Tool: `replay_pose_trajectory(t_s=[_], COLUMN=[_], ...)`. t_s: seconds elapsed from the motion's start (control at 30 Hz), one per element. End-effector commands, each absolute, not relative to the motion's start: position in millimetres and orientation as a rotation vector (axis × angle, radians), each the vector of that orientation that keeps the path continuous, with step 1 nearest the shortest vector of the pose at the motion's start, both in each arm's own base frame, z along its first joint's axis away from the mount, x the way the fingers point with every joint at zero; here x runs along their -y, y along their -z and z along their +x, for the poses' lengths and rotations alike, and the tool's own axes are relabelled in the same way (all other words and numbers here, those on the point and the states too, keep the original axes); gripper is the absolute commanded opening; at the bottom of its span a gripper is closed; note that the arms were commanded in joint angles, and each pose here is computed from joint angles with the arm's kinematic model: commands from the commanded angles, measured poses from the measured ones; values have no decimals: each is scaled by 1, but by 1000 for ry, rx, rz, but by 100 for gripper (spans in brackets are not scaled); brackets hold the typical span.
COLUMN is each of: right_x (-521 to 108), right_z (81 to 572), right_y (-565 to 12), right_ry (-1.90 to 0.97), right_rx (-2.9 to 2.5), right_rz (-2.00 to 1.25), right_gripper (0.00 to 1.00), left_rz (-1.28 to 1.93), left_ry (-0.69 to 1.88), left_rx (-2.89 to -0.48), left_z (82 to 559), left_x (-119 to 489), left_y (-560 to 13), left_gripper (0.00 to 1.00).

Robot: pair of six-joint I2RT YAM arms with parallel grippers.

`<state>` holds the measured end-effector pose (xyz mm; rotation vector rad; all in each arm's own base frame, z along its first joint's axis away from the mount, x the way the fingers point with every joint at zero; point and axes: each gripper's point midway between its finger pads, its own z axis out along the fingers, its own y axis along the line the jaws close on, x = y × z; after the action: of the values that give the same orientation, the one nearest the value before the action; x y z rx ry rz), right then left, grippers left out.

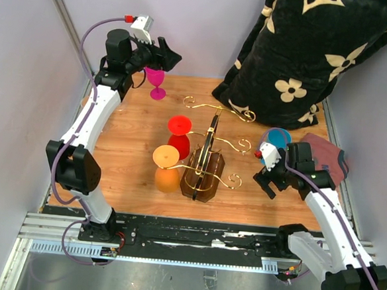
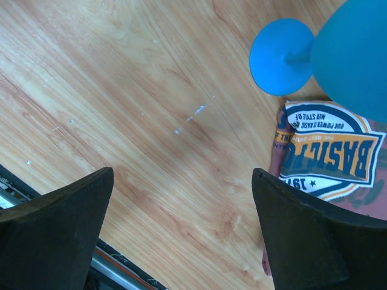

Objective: Take the wine glass off the wine glass rack

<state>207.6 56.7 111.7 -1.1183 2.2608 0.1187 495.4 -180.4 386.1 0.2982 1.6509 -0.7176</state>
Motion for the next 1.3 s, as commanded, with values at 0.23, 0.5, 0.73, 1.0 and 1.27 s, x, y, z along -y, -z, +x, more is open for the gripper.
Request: replay_pose_trajectory(t_s=[0.23,0.5,0.73,1.0,1.27], right_x=[-32,-52,-61,-66,-68], right_z=[203,220,228,236,235], right_y=[-202,-267,-286,-275,-274], right_ry=[49,-120,-172,-203,-220], right_rx=[-2191,-2278,-2314,-2323,-2313], right_rz=[-948,-608,-431,-375,-364], right_gripper=[93,69,68,68,71], left_rz=[171,92,68,79,162], left_ry=[522,479,606,799,940], left_rx=[-1769,-2017,-2192,-2187,-2209], left_z=[496,487,426,350,310], left_x=[158,150,166,181,191], left_y=[-382,-342,-314,-326,-319], left_gripper=[77,3,12,19,44])
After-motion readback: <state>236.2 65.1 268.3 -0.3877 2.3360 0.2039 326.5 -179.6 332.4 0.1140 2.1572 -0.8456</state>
